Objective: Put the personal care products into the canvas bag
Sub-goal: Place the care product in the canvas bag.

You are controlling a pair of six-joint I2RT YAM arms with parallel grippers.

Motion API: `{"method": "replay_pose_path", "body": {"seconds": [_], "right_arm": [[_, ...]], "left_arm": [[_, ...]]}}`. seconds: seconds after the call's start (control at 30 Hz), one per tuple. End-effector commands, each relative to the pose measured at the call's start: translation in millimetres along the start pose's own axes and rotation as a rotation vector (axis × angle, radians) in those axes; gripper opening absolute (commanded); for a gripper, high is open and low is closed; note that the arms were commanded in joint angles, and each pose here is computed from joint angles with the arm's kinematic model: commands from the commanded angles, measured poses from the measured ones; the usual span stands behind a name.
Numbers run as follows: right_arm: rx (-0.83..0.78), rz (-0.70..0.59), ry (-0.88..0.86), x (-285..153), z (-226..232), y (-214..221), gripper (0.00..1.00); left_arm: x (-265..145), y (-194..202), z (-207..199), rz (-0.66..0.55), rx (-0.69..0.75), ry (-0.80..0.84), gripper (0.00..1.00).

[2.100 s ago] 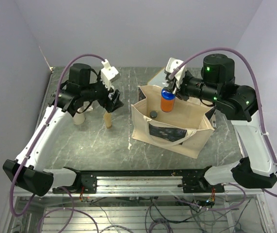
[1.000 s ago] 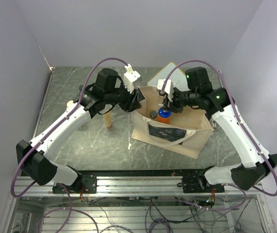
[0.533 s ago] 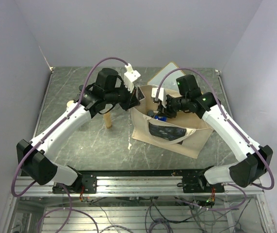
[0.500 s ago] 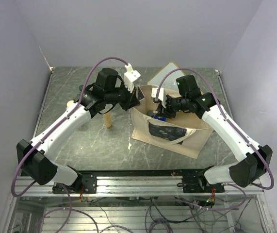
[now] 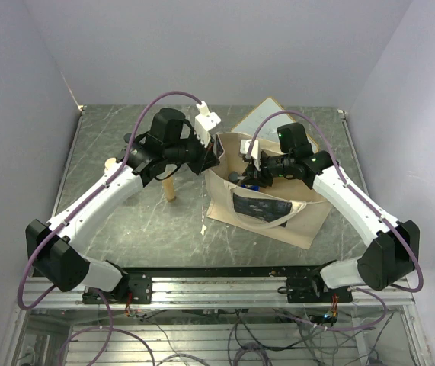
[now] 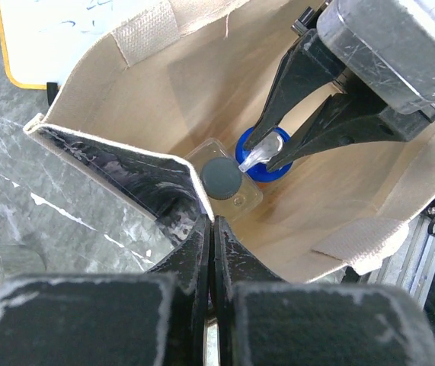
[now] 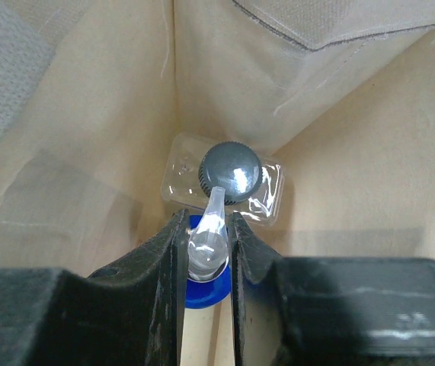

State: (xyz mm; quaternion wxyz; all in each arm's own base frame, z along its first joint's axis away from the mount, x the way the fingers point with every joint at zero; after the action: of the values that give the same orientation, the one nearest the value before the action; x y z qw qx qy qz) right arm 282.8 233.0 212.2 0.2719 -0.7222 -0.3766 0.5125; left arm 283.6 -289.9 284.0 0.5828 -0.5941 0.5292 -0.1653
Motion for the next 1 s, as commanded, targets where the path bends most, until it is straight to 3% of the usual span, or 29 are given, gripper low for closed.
{"method": "replay_pose_path", "body": {"seconds": [0.0, 0.37, 0.43, 0.67, 0.9, 0.93, 0.97], "right_arm": [[-0.092, -0.106, 0.032, 4, -16, -21, 0.00], [-0.059, -0.027, -0.013, 18, -1, 14, 0.00], [-0.048, -0.011, -0.026, 21, 2, 20, 0.04], [-0.012, 0.060, -0.051, 26, 5, 39, 0.19], [-0.002, 0.058, -0.027, 21, -2, 30, 0.34], [0.000, 0.053, -0.027, 20, -2, 28, 0.50], [0.003, 0.047, -0.025, 19, -3, 24, 0.55]], "left_arm": [[1, 2, -4, -0.003, 0.034, 0.016, 0.07], [0, 4, -6, 0.005, 0.049, 0.026, 0.07], [1, 6, -7, 0.008, 0.057, 0.029, 0.07], [2, 8, -6, 0.017, 0.078, 0.025, 0.08], [3, 9, -7, 0.022, 0.084, 0.030, 0.13], [3, 9, -8, 0.020, 0.086, 0.031, 0.14], [2, 9, -7, 0.016, 0.087, 0.029, 0.14]]}}
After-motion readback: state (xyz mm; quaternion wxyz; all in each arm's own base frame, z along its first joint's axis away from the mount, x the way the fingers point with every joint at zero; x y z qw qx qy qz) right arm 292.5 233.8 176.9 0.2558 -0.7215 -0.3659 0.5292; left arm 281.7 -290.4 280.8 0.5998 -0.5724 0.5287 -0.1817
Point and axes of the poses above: each gripper's point midway between its finger pads, its own x axis out along the fingers, its own z axis along the line the jaws close on, y = z × x, the point moved 1 cm from there along -x, back along the fingers, and after that the axes turned 10 degrees about -x, right-handed, at the moved point
